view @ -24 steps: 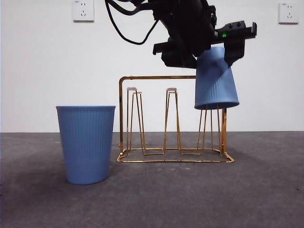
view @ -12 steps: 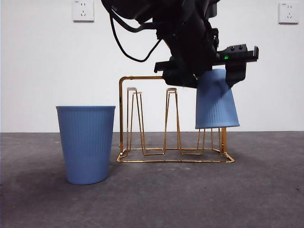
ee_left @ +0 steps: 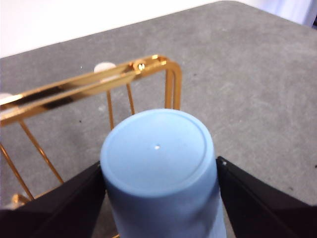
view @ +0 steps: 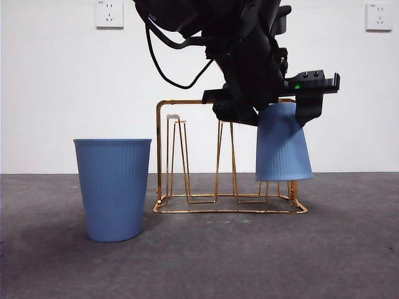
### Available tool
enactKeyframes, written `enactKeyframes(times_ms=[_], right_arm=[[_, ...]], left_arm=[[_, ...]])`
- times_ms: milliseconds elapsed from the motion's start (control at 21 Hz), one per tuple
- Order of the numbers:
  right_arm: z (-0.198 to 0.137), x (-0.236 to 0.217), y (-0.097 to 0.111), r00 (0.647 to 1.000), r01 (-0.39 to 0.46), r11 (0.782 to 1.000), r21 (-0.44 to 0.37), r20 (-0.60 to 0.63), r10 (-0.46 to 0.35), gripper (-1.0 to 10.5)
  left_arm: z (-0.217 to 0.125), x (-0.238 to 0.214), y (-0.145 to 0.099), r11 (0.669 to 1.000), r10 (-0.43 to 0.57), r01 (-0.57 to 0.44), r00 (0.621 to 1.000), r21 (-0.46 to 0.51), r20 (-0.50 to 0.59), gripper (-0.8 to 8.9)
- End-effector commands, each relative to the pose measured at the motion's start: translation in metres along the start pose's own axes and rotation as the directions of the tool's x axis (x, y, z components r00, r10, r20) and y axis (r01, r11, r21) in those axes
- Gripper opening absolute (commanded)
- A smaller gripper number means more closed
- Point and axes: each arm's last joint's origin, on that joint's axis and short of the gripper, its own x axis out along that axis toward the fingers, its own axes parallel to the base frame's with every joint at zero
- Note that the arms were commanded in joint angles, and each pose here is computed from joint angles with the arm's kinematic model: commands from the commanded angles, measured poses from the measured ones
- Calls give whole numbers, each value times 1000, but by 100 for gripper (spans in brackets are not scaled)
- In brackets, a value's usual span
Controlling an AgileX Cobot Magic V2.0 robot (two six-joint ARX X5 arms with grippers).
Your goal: Pick up cup 1,put cup 1 in the cup rack,pick up cup 2,put cup 2 in the cup rack
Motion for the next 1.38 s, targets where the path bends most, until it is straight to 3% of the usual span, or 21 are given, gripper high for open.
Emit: enactKeyframes(times_ms=[48, 477, 525, 668, 716, 1240, 1383], right_arm=[[0, 1, 0, 1000, 1, 1000, 8, 5, -1, 124], [0, 1, 0, 1000, 1, 1000, 4, 5, -1, 124], [0, 1, 0, 1000, 1, 1000, 4, 5, -1, 124], [0, 1, 0, 1000, 1, 1000, 3, 5, -1, 124], [0, 1, 0, 1000, 1, 1000, 3, 5, -1, 124], [0, 1, 0, 1000, 1, 1000, 1, 5, -1, 124], [0, 1, 0, 1000, 1, 1000, 1, 5, -1, 124]], left_arm=[[-13, 5, -3, 1000, -5, 5, 999, -4, -47, -6], [-30, 11, -2, 1000, -11, 10, 989, -7, -145, 3], [-31, 11, -2, 1000, -9, 8, 988, -9, -156, 34], [-33, 11, -3, 999, -28, 24, 984, -24, -174, 363], [-33, 11, -3, 999, -31, 27, 984, -24, -178, 392], [-42, 9, -1, 997, -54, 37, 959, -64, -278, 418], [-48, 6, -3, 993, -107, 82, 930, -84, -353, 418]])
